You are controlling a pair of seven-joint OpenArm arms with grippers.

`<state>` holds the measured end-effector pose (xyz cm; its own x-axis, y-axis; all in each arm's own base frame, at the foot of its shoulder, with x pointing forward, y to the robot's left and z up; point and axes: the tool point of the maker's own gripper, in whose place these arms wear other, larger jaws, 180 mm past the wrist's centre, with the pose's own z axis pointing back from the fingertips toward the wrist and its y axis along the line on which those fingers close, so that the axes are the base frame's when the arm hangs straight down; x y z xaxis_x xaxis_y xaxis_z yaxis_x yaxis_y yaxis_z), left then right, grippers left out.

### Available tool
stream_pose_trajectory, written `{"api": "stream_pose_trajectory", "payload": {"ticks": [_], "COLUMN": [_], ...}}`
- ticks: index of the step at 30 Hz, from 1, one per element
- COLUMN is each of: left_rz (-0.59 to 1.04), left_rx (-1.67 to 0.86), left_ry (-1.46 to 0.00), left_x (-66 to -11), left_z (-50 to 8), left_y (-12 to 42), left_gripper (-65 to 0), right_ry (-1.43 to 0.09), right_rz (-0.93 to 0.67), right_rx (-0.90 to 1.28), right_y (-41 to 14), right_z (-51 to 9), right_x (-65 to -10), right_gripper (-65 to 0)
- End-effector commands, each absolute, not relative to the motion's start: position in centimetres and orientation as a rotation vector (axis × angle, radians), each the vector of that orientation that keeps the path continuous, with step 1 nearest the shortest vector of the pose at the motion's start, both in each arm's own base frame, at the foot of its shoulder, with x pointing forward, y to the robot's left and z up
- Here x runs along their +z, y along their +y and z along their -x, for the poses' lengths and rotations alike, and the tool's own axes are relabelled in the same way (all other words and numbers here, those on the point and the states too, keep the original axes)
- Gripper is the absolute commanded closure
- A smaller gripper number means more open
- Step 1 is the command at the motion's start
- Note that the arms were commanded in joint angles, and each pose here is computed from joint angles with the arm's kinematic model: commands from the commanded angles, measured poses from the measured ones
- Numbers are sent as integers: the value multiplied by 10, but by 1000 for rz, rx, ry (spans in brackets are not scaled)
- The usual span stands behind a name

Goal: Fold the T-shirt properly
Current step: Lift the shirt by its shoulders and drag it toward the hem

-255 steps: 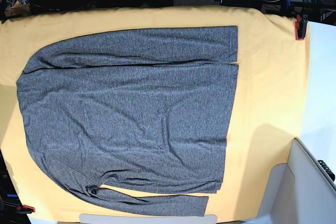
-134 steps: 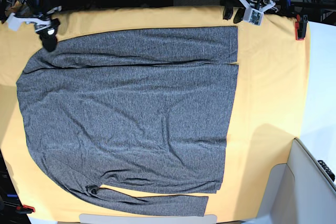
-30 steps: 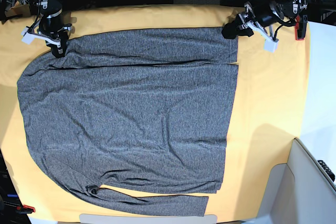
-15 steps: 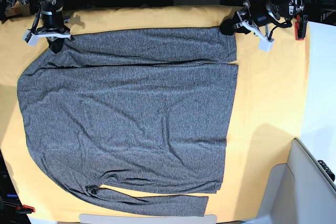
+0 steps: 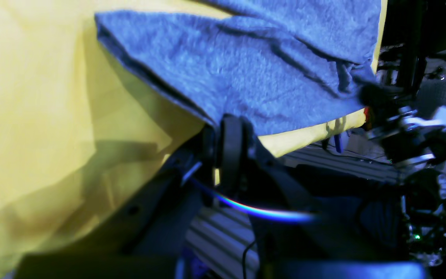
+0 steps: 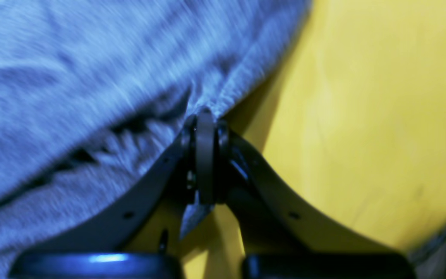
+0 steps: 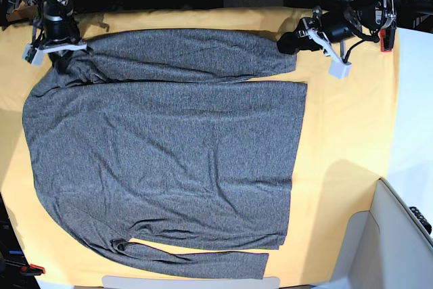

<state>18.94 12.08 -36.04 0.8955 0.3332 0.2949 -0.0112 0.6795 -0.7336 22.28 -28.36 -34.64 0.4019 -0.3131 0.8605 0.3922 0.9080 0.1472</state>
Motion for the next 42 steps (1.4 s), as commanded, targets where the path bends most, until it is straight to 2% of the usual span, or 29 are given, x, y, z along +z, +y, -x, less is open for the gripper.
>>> {"api": "stream_pose_trajectory", "payload": {"ticks": [1, 8, 12, 18, 23, 31, 40, 42], "left_rz": [827, 839, 877, 905, 903, 813, 765, 764], "left_rx": [177, 118, 52, 25, 40, 27, 18, 19], "left_ry": [-468, -578, -586, -585, -609, -641, -633, -628], "left_x": [-347, -321, -312, -311, -306, -302, -310, -311], "left_z": [-198, -235, -256, -291, -314, -331, -331, -330], "left_y": [119, 117, 98, 87, 95, 121, 125, 125], "left_gripper": [-4, -4, -4, -4, -4, -3, -6, -31], "right_ry": [-1130, -1237, -1292, -1215, -1215, -1177, -1144, -1135], "right_rz": [93, 82, 65, -7, -12, 0, 1, -2], "right_rx": [-423, -403, -413, -460, -498, -538, -545, -542], "right_y": [-285, -288, -289, -288, -297, -309, -309, -308], "right_z": [-232, -267, -291, -336, -357, -363, -361, -361], "right_x": [-330, -300, -283, -284, -284, -299, -311, -313], "right_gripper": [0, 0, 0, 0, 0, 0, 0, -5]}}
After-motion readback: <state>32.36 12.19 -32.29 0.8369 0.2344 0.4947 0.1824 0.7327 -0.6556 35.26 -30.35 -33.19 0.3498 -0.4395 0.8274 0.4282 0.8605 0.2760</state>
